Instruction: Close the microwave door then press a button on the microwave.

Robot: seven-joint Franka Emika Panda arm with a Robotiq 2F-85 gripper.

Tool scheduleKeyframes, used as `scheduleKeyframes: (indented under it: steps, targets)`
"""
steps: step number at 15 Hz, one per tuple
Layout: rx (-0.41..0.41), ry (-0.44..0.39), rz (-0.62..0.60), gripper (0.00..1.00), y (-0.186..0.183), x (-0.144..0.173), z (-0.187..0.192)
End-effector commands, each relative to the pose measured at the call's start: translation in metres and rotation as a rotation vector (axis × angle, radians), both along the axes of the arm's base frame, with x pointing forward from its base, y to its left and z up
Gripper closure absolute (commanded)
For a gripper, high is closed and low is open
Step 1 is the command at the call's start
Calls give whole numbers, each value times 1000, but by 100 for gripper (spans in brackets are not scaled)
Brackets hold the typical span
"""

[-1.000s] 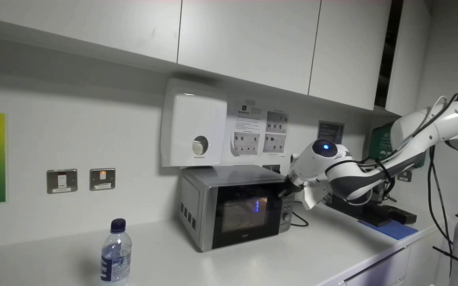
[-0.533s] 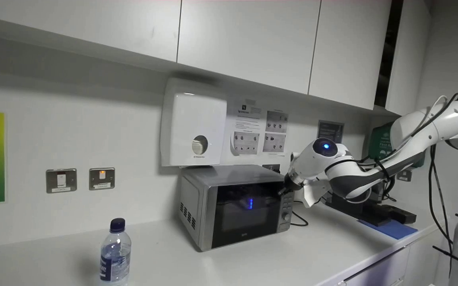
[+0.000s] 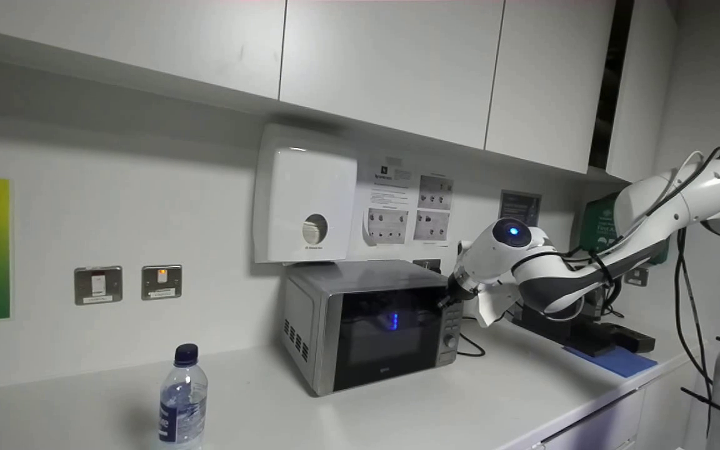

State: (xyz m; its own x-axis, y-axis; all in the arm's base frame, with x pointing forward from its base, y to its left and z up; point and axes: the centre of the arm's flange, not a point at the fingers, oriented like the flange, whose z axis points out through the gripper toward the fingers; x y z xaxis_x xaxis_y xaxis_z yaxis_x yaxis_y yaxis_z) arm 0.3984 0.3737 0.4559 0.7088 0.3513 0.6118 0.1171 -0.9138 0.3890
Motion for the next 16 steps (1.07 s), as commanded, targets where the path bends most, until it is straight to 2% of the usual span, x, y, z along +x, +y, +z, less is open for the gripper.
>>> scheduleKeyframes:
  steps: [1, 4, 8, 16]
  targets:
    - [34, -44, 14, 100, -20, 21, 14]
    - [67, 1, 6, 100, -21, 18, 17]
    - [150, 76, -20, 100, -27, 19, 22]
    - [273, 276, -28, 100, -42, 32, 26]
